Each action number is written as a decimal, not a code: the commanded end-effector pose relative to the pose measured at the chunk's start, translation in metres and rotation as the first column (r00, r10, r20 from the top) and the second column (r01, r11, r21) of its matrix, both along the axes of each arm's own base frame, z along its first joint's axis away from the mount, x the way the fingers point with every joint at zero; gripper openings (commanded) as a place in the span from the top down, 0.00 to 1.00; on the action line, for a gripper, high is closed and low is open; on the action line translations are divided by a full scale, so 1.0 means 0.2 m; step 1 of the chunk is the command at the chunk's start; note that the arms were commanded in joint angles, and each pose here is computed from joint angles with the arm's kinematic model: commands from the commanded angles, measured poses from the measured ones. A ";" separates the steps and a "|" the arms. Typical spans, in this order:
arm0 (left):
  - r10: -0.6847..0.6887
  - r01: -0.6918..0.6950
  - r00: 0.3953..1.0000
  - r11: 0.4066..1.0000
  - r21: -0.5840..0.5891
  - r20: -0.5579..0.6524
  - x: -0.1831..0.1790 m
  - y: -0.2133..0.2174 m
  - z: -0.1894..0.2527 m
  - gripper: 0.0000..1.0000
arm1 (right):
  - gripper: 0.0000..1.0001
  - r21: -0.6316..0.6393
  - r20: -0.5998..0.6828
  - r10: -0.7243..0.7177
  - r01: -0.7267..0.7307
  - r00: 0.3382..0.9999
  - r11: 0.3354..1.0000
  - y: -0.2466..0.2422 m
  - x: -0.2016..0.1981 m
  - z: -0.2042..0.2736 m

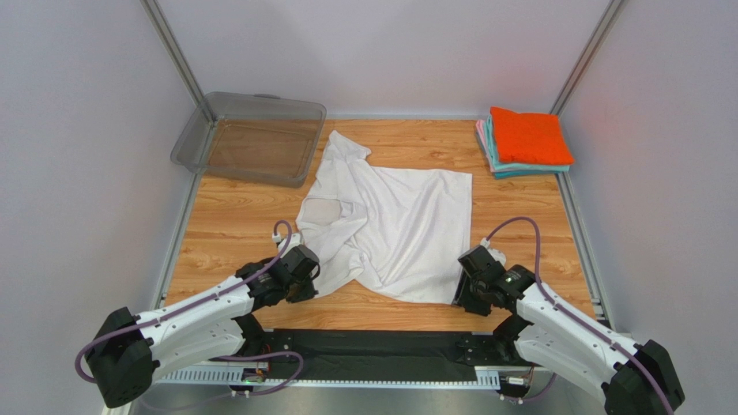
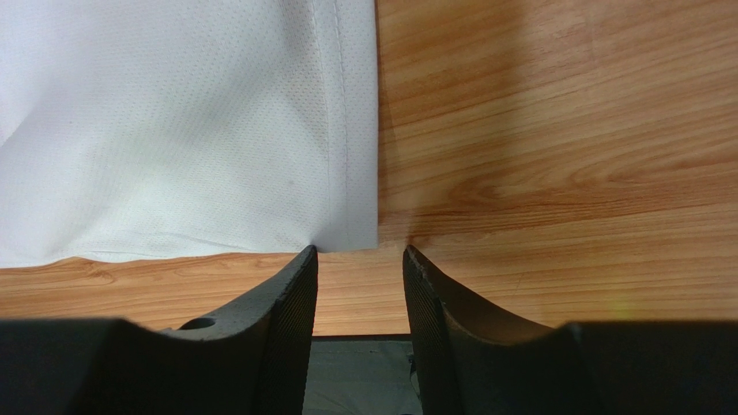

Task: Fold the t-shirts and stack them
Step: Flatten the tshirt out

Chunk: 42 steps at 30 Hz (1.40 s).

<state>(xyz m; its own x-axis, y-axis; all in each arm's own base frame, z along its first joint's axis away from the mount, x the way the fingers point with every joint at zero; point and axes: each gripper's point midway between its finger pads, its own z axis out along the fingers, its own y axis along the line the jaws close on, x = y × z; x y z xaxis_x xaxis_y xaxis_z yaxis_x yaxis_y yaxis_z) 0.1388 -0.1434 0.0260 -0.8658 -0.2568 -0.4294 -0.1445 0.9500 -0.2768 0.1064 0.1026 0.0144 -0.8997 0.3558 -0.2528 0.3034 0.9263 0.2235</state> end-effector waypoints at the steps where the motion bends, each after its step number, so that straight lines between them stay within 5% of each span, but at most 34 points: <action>1: -0.011 0.011 1.000 1.000 -0.017 0.026 0.03 -0.02 0.04 1.00 | 0.57 -0.012 0.026 -0.037 0.038 0.999 0.999 0.00 0.05 0.00; 9: -0.006 0.007 1.000 1.000 -0.020 0.029 0.04 -0.02 0.04 1.00 | 0.71 0.012 0.131 0.029 -0.031 0.991 0.999 0.10 0.22 0.02; 24: 0.006 -0.006 0.999 1.000 -0.013 0.038 0.04 0.00 0.05 1.00 | 0.67 -0.097 0.148 0.097 -0.083 0.984 0.992 0.14 0.39 0.08; 31: 0.015 -0.015 0.998 1.000 -0.006 0.059 0.05 0.02 0.08 1.00 | 1.00 -0.146 0.180 0.120 -0.094 0.976 0.985 0.11 0.44 0.09; 38: 0.048 -0.050 0.963 0.999 0.001 0.265 0.18 0.10 0.42 1.00 | 1.00 -0.219 0.388 0.126 -0.042 0.913 0.975 0.01 0.57 0.49; 42: 0.104 -0.096 0.875 0.995 -0.040 0.474 0.28 0.18 0.81 1.00 | 1.00 -0.187 0.542 0.102 0.001 0.834 0.982 -0.04 0.60 0.87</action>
<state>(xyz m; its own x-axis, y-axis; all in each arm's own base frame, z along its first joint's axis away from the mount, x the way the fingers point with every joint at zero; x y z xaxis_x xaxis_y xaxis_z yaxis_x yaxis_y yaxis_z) 0.1778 -0.1320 0.1345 -0.6772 -0.3341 -0.6556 -0.0921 0.9225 -0.3749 0.2179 0.1161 0.1324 -0.7265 0.2192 -0.6513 0.1164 0.9733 0.1977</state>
